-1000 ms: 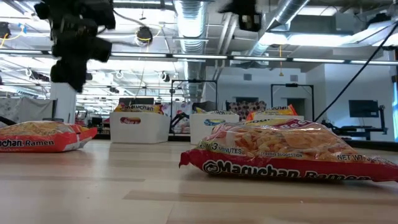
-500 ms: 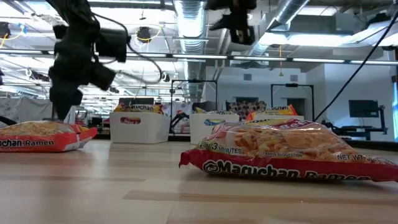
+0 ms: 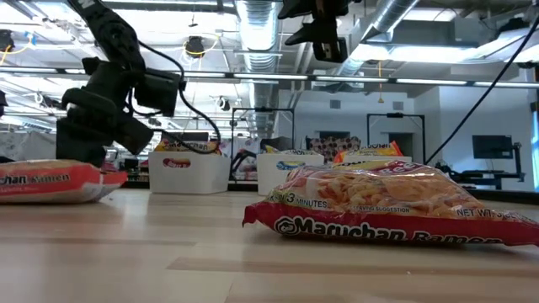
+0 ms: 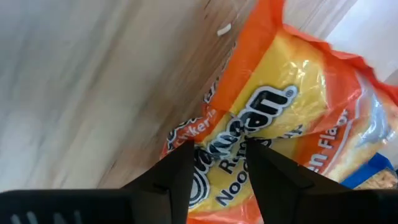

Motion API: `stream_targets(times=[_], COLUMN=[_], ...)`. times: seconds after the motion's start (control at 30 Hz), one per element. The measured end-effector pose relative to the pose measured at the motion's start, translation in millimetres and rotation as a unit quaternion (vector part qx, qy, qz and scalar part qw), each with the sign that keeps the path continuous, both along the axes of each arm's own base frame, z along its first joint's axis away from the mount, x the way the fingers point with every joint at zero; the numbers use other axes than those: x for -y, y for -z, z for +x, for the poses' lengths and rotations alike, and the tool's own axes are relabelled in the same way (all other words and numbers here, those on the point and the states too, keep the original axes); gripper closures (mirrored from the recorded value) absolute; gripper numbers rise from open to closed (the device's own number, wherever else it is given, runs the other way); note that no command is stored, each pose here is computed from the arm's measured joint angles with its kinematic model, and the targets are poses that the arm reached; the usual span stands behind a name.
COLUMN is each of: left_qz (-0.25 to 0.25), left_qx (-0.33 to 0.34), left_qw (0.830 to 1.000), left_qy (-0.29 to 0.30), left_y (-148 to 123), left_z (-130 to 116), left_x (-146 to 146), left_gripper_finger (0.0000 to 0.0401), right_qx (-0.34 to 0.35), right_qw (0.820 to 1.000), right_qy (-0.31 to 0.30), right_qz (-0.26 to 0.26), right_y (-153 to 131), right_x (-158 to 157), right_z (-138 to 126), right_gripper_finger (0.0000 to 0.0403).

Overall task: Sort Maruchan noodles
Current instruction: Put the orange noodle pack into the top right white bin

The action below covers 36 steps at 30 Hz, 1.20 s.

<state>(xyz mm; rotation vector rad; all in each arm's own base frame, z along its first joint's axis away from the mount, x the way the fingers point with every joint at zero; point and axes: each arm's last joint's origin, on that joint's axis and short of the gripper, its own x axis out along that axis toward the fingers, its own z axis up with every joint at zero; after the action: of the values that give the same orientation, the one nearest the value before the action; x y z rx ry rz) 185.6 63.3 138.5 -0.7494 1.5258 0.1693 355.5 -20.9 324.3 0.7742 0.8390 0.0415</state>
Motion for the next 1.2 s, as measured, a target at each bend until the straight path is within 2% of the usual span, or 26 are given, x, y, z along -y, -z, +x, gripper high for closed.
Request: stream_targets(times=[0.1,0.27,0.3,0.53,0.7,0.97,1.1,1.2], left_qz=[-0.002,-0.004,-0.004,-0.009,0.000,0.012,0.012,0.017], left_qx=[0.000,0.005,0.005,0.029,0.075,0.165,0.180,0.204], left_qw=[1.000,1.000,1.000,0.999,0.997,0.986,0.984,0.979], left_qy=[0.011,0.023,0.024,0.023,0.019,-0.003,-0.013,-0.020], left_y=[5,7,7,-4,-30,-71,-79,-83], left_z=[4,7,7,5,4,-4,-7,-4], left_x=[1,4,4,5,8,20,26,29], left_gripper_finger=[0.0290,0.0381,0.0389,0.0400,0.0401,0.0401,0.0401,0.0401], right_qx=[0.001,0.000,0.000,-0.001,-0.001,0.016,0.019,0.051], right_qw=[1.000,1.000,1.000,1.000,1.000,0.999,0.998,0.996], right_qy=[0.002,0.005,0.005,0.008,0.013,-0.010,-0.017,-0.025], right_qz=[0.000,0.002,0.002,0.003,0.001,-0.039,-0.056,-0.072], right_y=[0,0,0,0,0,1,13,20], right_x=[1,2,2,4,8,18,22,25], right_z=[0,0,0,0,-1,-1,10,25], right_gripper_finger=[0.0216,0.0216,0.0216,0.0216,0.0216,0.0216,0.0216,0.0216])
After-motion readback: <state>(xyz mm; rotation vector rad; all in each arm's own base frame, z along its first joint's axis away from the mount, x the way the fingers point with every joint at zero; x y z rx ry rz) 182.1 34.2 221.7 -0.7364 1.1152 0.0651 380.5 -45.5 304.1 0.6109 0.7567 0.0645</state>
